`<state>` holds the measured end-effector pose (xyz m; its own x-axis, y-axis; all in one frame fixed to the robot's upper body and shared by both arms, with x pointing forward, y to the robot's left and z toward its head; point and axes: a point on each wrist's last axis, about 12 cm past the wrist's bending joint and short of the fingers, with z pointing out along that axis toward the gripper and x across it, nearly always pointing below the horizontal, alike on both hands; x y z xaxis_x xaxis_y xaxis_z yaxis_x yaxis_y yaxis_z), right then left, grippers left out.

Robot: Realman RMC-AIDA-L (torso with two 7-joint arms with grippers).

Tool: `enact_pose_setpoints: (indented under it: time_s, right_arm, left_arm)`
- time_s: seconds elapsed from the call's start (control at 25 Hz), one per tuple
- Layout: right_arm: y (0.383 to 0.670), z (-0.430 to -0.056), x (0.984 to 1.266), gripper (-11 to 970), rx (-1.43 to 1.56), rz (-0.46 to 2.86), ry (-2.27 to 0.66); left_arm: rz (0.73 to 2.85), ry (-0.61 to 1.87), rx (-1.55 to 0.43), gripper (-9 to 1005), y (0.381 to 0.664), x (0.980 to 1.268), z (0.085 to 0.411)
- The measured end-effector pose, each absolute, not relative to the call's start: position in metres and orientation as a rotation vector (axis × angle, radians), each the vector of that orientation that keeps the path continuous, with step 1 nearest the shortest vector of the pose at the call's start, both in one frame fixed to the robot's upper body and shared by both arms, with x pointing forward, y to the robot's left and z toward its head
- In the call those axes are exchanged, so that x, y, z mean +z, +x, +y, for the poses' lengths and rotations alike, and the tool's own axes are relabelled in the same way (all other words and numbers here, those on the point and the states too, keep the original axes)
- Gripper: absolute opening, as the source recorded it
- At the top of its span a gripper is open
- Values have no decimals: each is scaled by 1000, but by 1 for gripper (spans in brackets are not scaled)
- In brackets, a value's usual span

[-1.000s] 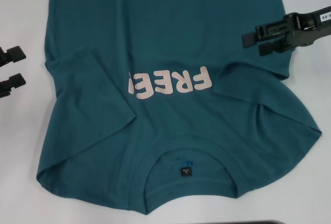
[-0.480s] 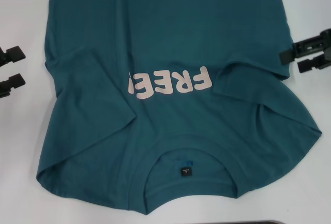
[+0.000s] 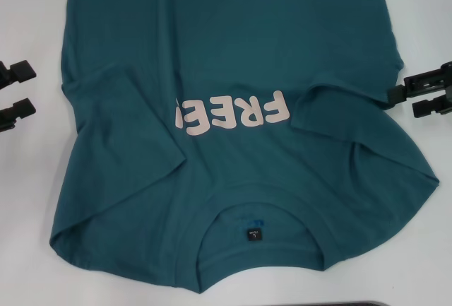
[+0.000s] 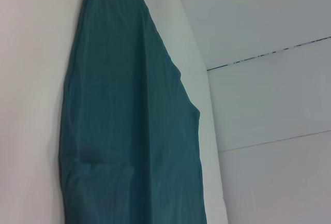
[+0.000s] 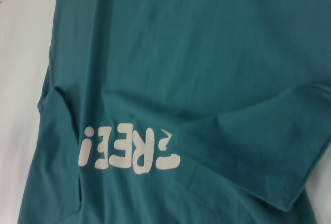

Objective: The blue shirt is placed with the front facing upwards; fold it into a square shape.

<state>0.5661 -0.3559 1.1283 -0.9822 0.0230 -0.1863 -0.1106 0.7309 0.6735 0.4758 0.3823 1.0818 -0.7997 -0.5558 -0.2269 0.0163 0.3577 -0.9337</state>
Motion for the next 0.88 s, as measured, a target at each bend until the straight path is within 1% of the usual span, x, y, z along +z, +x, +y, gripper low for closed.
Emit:
enact_pose_setpoints:
  time_s: [0.4,0.88]
  right_arm:
    - [567,-346,1104,899,1032,2768,22]
    - [570,-344,1092,894,1066,2666,167]
  left_arm:
    - [2108,-475,-1455,931,475,1081,383]
    - [2108,-474,-1454,932,473,1080,382]
